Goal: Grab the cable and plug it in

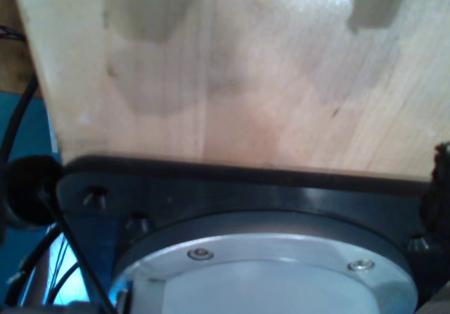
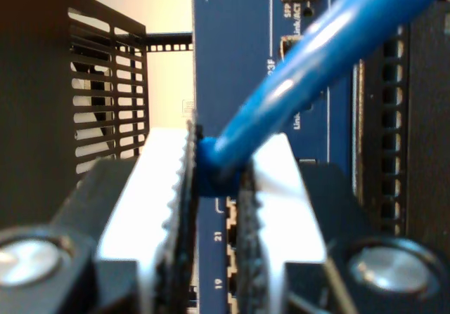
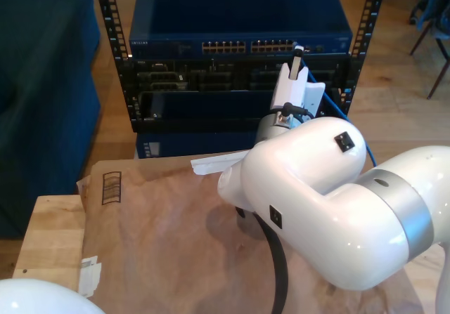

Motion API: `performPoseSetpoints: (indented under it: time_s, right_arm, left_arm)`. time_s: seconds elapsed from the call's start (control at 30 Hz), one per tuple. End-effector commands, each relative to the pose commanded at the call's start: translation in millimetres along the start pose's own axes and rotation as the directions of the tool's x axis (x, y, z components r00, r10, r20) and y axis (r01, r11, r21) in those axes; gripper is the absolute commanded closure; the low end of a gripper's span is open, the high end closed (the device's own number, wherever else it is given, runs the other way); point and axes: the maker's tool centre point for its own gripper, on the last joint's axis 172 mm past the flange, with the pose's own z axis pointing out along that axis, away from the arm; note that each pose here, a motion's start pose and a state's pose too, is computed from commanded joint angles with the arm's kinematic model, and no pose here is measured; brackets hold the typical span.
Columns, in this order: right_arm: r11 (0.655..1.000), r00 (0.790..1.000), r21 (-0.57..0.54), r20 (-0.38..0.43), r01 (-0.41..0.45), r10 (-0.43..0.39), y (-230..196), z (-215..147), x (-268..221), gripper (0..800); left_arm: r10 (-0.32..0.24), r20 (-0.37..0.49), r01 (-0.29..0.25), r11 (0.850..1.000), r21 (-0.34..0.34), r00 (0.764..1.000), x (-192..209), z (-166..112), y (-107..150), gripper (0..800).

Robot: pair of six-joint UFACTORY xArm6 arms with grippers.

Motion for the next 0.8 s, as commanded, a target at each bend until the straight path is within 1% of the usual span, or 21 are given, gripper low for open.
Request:
performPoseSetpoints:
  time_s: [0.33, 0.8]
  right_arm:
    - [1.0, 1.0, -0.001, 0.027, 0.007, -0.007, 0.2, 1.2, -7.3, 800]
    - [1.0, 1.0, -0.005, 0.026, 0.011, -0.011, 1.6, 5.0, -4.5, 800]
  left_arm:
    - [0.0, 0.0, 0.0, 1.0, 0.0, 1.0, 0.0, 0.0, 0.0, 0]
    - [0.0, 0.0, 0.0, 1.0, 0.0, 1.0, 0.0, 0.0, 0.0, 0]
